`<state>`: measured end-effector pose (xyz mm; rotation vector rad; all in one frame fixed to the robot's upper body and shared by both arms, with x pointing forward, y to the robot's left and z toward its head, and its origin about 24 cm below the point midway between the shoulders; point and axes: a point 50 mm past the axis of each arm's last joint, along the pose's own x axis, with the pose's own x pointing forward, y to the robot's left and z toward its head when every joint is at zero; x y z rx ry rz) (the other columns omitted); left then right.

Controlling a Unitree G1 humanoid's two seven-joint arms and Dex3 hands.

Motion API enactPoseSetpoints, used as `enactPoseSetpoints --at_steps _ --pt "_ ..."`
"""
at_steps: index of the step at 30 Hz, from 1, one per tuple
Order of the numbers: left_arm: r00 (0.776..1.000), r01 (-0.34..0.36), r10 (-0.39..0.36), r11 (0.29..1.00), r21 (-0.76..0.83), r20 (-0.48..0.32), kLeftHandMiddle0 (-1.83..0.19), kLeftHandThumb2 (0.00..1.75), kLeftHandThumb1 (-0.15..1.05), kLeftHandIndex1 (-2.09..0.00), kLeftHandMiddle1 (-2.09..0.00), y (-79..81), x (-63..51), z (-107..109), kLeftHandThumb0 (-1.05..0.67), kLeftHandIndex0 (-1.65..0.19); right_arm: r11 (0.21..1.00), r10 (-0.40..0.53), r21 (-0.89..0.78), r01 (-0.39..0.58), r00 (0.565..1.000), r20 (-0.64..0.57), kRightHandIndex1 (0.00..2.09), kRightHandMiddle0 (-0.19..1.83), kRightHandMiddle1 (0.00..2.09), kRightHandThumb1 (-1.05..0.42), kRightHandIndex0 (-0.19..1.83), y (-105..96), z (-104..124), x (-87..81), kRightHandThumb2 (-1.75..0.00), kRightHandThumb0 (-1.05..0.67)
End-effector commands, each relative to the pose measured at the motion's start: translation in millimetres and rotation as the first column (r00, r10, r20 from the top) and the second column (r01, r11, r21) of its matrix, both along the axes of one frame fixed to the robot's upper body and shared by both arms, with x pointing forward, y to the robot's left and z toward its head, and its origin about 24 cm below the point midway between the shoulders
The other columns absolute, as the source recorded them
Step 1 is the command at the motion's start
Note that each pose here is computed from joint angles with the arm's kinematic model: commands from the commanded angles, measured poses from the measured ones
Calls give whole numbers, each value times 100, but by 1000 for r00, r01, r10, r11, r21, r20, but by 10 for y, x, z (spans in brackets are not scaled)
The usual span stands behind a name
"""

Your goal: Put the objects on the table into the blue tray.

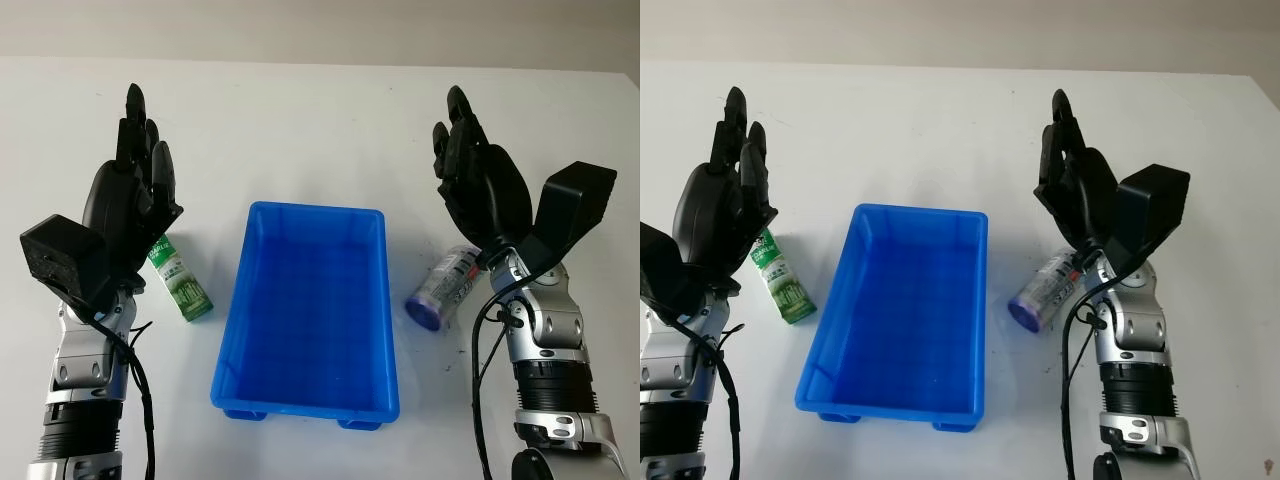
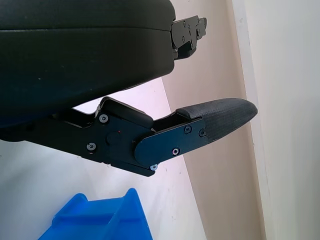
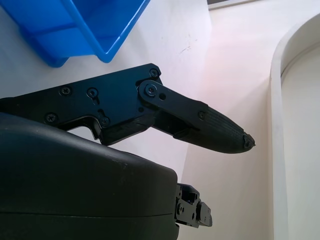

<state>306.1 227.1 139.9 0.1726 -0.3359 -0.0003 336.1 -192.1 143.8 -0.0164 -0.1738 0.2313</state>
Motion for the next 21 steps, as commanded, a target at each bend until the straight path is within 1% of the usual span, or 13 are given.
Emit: enactPoseSetpoints --at_steps 1,2,4,5,8,9,10,11,12,14,17,18,21 --pt "1000 -4 4 1000 9 17 19 76 105 0 0 25 -5 48 -83 19 999 8 -39 -6 998 56 0 -19 0 -105 -19 -67 180 -17 -80 -77" --pt "1000 -5 5 1000 10 17 19 76 105 0 0 28 -10 52 -83 19 997 23 -76 -17 997 79 0 -19 0 -105 -19 -110 259 -27 -80 -78" --pt "1000 -6 6 1000 10 18 19 76 105 0 0 33 -14 58 -83 19 989 47 -148 -29 991 121 0 -19 0 -105 -19 -201 417 -47 -71 -79" --pt "1000 -6 6 1000 10 19 19 76 105 0 0 35 -15 61 -83 19 977 61 -211 -31 989 138 0 -19 0 -105 -19 -250 507 -66 -65 -80" --pt "1000 -11 11 1000 19 23 19 77 105 0 0 40 -16 71 -82 19 916 108 -401 -35 981 161 0 -19 0 -105 -19 -391 777 -127 -38 -88" --pt "1000 -12 11 1000 22 23 19 77 105 0 0 43 -16 74 -83 19 897 121 -440 -40 980 156 0 -18 2 -103 -19 -437 855 -146 -23 -92" --pt "1000 -12 11 1000 23 23 19 77 105 0 0 45 -16 75 -83 19 887 128 -460 -45 980 149 1 -16 3 -100 -19 -464 902 -158 -15 -94" --pt "1000 -10 9 1000 21 22 19 77 105 0 0 45 -14 75 -83 19 857 141 -513 -49 980 141 1 -16 4 -99 -18 -502 984 -189 -12 -96" --pt "1000 -8 8 1000 19 22 19 77 105 0 0 46 -12 75 -83 19 836 149 -547 -53 980 133 2 -12 5 -93 -16 -524 1038 -212 -7 -93" --pt "1000 -7 7 1000 13 19 19 76 105 0 0 42 -9 74 -83 19 733 174 -679 -28 974 147 6 -7 8 -86 -10 -551 1177 -287 -4 -90" --pt "1000 -7 7 1000 17 19 19 76 105 0 0 32 -5 76 -83 19 545 223 -838 23 960 171 9 1 11 -78 -1 -514 1359 -418 -2 -87" --pt "1000 -8 7 1000 18 19 19 76 105 0 0 30 -3 78 -83 19 500 246 -866 23 955 167 9 2 10 -75 -1 -496 1392 -455 -2 -84" --pt "1000 -6 6 1000 16 25 19 76 105 0 0 32 1 85 -82 19 350 322 -936 20 936 141 9 7 10 -74 3 -438 1404 -546 -4 -87"
